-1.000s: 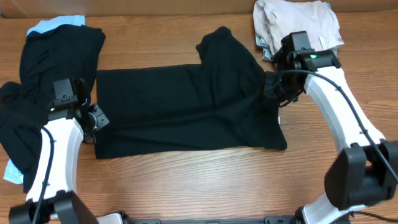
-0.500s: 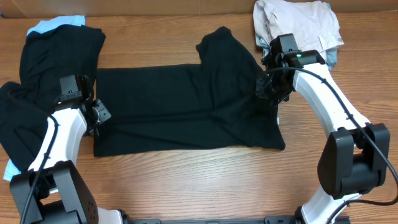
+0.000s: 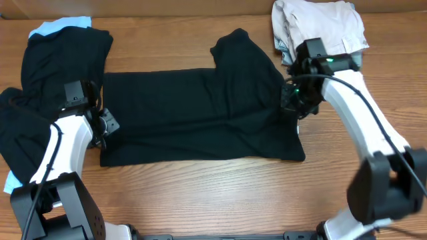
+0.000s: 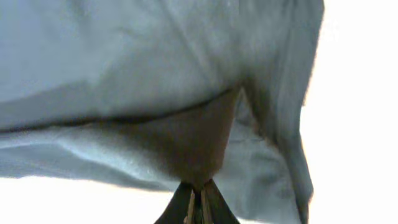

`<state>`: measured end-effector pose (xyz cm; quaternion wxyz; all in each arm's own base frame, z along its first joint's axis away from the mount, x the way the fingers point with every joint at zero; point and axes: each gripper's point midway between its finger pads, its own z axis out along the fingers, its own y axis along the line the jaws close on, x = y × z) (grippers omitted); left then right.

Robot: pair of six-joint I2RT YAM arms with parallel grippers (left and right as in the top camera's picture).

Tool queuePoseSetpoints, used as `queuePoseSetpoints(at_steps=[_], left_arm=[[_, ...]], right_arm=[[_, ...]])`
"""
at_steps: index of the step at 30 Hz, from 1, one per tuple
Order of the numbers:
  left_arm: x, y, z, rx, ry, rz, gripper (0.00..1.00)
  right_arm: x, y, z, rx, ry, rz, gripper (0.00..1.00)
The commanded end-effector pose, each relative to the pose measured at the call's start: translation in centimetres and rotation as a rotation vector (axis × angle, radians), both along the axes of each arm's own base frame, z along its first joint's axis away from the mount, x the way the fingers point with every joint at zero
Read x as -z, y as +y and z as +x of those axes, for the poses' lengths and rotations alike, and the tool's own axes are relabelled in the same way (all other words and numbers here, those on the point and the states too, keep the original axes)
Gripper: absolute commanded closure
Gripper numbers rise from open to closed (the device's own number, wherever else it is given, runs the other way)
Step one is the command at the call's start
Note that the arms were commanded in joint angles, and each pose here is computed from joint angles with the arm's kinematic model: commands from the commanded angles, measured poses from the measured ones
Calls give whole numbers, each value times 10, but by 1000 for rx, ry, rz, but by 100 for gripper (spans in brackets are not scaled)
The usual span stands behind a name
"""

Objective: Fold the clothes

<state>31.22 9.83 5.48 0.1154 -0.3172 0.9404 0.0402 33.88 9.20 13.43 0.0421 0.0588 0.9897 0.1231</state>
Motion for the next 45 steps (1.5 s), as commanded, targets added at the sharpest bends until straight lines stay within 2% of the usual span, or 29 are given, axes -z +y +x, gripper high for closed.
queuePoseSetpoints(at_steps=[1,4,8,12,15,18,25,32,42,44,45], left_arm=[[-30,1,8,19,-9,3,96],[-46,-3,-7,19,69,-18,96],[-55,-6,-21,20,128,-35,96],[-57,-6,-35,35,182,-27,96],[-57,-1,-37,35,195,5,96],[-58,5,-33,30,180,40,96],[-62,13,-1,24,52,75,96],[-50,10,23,44,-25,84,96],[-21,2,45,77,-41,87,96],[-16,2,47,80,-38,87,92],[-15,2,48,81,-37,86,86]], right_arm=[[-71,-7,-26,35,-161,22,96],[-103,-22,-69,89,-187,-11,96],[-120,-37,-113,142,-180,-49,96],[-125,-42,-142,148,-151,-54,96],[-122,-45,-146,151,-144,-69,96],[-111,-47,-140,154,-117,-95,96],[-47,-42,-99,141,-18,-122,96],[-9,-32,-34,123,-84,-112,96],[39,-26,3,117,-60,-117,96],[46,-26,7,117,-53,-118,96],[48,-26,7,117,-47,-119,91]])
